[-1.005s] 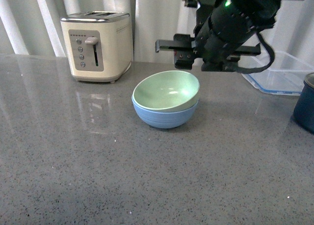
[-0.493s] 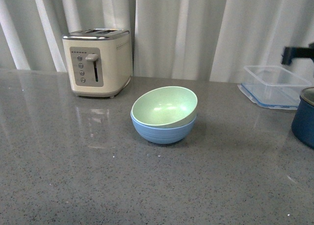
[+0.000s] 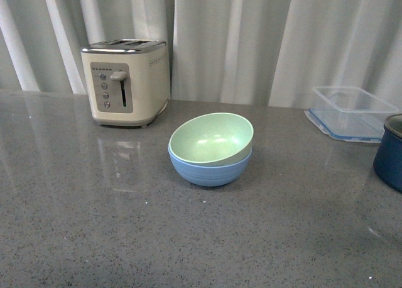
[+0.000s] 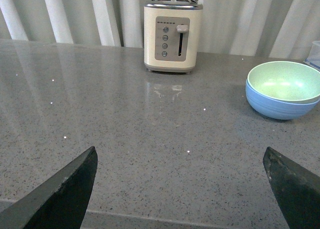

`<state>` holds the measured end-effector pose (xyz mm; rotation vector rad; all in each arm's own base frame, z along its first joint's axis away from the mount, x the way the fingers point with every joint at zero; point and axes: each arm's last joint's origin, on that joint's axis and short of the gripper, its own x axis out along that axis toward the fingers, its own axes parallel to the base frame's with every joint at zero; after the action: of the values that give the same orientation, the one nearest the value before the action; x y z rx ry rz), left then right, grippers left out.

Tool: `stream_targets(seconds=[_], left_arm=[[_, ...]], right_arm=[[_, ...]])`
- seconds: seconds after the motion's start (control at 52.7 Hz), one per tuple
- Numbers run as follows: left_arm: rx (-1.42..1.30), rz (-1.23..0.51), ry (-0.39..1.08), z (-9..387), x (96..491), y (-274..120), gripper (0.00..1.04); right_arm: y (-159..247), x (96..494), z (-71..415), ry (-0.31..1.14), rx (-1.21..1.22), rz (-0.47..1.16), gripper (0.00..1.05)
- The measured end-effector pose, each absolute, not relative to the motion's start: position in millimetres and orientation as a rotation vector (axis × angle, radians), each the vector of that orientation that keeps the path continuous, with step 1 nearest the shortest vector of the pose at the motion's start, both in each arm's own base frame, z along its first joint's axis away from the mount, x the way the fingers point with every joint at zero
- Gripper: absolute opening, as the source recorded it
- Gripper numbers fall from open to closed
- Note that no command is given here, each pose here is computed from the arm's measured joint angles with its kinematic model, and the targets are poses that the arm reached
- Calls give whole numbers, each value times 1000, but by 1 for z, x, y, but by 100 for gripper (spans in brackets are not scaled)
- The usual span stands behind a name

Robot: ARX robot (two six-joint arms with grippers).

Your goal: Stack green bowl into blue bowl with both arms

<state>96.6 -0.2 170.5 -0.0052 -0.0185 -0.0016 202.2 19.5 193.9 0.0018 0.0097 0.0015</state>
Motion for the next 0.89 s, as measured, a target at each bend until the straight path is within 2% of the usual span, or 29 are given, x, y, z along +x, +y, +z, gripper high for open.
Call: stream_targets(seconds=[0.531,0.891], left_arm=[[-5,-2,-18,171,97,0,98],[-5,-2,-18,171,97,0,98]], right_arm=[[0,149,174,9,3,0,1],[0,134,165,4,3,0,1]])
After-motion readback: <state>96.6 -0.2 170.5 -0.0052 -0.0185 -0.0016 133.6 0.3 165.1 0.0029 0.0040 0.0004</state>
